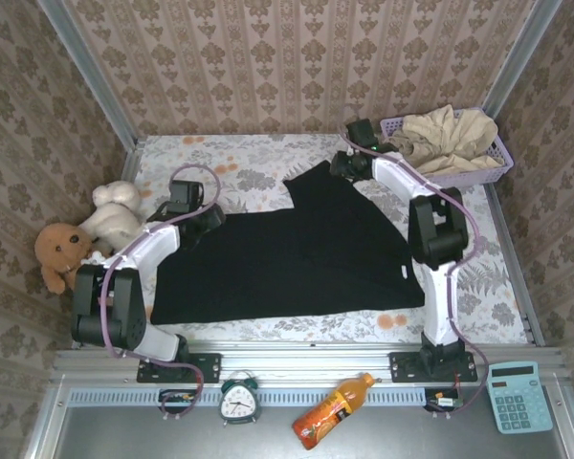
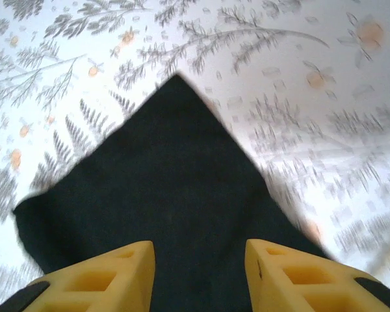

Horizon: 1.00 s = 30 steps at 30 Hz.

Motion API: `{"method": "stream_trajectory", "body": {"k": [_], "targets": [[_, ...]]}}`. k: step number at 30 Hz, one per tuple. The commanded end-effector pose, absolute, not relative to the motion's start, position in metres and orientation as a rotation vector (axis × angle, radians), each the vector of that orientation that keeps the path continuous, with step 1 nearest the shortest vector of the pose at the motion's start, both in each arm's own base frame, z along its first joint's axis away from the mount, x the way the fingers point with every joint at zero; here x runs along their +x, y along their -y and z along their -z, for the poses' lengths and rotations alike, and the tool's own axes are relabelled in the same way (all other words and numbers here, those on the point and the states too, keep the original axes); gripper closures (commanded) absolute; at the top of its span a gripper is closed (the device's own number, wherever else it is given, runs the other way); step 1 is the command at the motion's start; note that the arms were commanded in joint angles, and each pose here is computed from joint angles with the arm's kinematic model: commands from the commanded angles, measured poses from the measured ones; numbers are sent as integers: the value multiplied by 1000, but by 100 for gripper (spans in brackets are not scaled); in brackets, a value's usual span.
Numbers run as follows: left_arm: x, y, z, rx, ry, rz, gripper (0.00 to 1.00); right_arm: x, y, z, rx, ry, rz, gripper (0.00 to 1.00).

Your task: Fold and stack the mixed laundry pile

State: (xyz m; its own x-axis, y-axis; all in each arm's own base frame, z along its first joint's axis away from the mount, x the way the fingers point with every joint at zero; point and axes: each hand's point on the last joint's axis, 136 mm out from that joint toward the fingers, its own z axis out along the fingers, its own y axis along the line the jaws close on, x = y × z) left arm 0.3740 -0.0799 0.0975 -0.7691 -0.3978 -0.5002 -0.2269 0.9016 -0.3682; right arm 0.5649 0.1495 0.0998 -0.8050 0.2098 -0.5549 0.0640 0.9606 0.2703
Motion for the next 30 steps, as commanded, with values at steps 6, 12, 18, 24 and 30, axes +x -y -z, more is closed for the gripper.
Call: {"method": "stream_trajectory", "body": {"k": [6,12,18,24,30], "targets": [[378,63,-90,-497,-2467,458,50,608,-160,-58,271,-2546,-289,50],[370,60,-89,-516,-2474,475,50,620,-178,-31,305,-2590,-253,45],[363,33,-98,-556,-2452,420,48,608,-181,5,399,-2689,-308,46],[363,-17,-106,-669,-2427,284,47,602,-184,14,443,-2721,-344,92],[358,-66,-92,-859,-2389,171,47,605,-157,-12,484,-2678,-243,100]]}}
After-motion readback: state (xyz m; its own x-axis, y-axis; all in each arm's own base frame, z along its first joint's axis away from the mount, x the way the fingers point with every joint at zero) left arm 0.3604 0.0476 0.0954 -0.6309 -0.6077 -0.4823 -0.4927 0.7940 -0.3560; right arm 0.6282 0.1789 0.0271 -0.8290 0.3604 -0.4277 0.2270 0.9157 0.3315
